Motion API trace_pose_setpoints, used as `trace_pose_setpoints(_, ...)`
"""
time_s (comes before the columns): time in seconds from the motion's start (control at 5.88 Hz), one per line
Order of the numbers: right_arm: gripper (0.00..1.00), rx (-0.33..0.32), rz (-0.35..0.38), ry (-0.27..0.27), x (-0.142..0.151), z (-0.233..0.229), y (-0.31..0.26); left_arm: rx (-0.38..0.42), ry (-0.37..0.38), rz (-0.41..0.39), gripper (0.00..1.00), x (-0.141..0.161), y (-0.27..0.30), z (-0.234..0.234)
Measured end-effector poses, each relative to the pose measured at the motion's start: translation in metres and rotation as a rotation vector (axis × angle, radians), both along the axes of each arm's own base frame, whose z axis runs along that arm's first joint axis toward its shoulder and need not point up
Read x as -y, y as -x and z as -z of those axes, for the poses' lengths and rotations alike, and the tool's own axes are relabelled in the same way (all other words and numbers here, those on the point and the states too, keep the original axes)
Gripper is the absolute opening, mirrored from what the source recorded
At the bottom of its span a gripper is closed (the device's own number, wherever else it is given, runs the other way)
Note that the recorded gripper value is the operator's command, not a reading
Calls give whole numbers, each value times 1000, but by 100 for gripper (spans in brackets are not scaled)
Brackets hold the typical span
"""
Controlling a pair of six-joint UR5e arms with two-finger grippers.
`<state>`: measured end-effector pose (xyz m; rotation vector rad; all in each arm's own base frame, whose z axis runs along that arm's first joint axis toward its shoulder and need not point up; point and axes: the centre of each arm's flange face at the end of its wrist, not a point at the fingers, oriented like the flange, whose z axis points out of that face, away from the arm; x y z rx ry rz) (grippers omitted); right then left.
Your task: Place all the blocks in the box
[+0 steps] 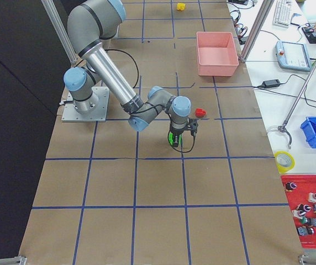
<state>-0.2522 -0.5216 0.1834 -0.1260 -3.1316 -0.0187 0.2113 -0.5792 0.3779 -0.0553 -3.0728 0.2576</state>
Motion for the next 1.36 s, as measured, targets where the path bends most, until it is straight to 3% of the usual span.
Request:
trace_pose_setpoints(0.17, 6, -11, 5, 0, 0, -4, 1, 0, -4, 57, 36, 41, 48, -39)
trace_pose_setpoints(0.51, 6, -68, 9, 10, -1, -41, 4, 26, 6, 147, 37, 117, 198, -58)
trace_pose_setpoints(1.02, 6, -72, 50, 12, 7, -159, -11, 15, 5, 218, 38, 168, 426, -17)
trace_pose_setpoints(1.19, 7, -81, 121, 53, 25, -189, -37, 20, -10, 212, 46, 178, 465, 13)
trace_pose_setpoints(1.36, 7, -79, 201, 107, 47, -212, -70, 18, -18, 191, 80, 188, 486, 47)
